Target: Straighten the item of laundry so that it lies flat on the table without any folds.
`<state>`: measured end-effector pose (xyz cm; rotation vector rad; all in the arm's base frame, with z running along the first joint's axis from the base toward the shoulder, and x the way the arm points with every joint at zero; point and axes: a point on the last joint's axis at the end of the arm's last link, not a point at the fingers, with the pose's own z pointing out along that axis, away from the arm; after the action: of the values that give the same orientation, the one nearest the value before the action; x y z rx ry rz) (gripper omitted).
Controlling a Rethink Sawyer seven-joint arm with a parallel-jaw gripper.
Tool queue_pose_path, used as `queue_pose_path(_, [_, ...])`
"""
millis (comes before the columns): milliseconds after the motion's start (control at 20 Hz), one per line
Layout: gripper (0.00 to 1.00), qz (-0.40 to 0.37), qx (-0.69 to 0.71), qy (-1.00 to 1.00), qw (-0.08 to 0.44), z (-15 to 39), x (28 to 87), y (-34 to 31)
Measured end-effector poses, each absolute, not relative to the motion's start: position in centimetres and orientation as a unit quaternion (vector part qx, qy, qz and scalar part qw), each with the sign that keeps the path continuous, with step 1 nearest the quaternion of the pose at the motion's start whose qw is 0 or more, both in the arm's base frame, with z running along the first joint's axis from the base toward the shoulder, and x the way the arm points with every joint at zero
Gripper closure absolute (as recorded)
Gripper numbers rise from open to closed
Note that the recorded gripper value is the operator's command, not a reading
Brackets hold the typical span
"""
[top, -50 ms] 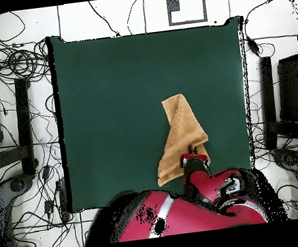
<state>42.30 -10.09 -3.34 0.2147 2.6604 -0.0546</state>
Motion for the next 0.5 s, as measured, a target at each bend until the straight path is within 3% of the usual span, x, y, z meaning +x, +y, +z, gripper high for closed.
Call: queue_pose_path(500, [1.0,0.017,0.095,0.958,0.272,-3.5,42.6,-7.0])
